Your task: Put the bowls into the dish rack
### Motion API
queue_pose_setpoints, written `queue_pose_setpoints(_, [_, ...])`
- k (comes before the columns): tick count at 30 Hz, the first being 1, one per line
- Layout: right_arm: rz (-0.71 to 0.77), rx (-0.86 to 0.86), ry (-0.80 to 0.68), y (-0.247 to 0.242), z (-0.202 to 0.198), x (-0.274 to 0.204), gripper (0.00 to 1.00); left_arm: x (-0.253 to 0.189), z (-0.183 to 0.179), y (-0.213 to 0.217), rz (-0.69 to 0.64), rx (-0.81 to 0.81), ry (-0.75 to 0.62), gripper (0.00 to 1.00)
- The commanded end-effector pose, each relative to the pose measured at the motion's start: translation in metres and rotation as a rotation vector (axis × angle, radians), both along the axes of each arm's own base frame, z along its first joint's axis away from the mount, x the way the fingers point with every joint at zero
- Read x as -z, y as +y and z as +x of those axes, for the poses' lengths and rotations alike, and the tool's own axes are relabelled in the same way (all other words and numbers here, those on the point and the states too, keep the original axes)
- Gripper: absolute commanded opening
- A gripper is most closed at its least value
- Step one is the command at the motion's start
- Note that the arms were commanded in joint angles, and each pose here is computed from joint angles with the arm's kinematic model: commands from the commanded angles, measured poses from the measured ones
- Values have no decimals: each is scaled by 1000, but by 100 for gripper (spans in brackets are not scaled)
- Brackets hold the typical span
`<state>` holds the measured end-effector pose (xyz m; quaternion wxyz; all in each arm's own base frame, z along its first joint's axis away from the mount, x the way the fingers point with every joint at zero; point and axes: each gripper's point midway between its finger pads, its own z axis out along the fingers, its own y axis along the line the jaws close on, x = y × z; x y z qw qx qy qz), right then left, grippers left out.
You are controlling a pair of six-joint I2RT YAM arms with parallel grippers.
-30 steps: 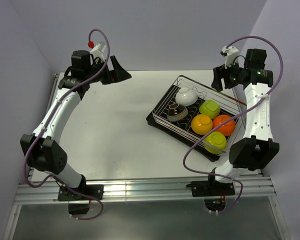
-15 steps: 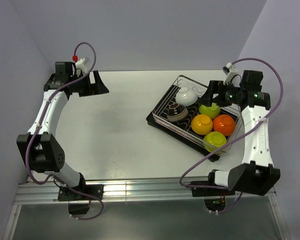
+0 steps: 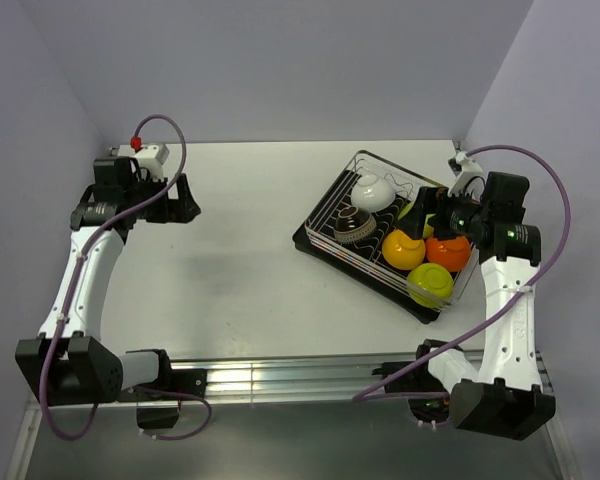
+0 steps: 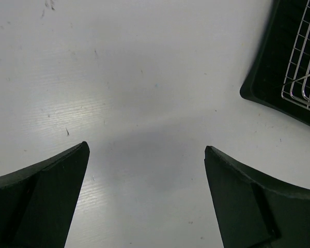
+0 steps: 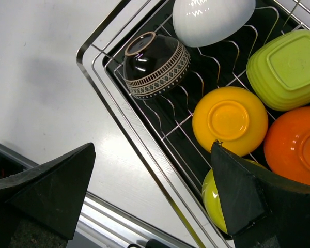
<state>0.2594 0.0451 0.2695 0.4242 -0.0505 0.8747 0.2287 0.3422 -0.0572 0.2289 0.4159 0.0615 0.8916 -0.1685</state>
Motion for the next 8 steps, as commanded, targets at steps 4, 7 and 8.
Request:
queue_pose_setpoints(4, [-16, 21, -67, -2, 0, -10, 100, -28, -1, 5, 25, -16, -102, 99])
queue_pose_setpoints(7, [-19, 20, -84, -1, -4, -13, 100, -35, -2, 3, 16, -12, -120, 99])
queue_pose_setpoints(8, [-20, 18, -88, -1, -5, -13, 100, -38, -2, 3, 18, -11, -129, 100])
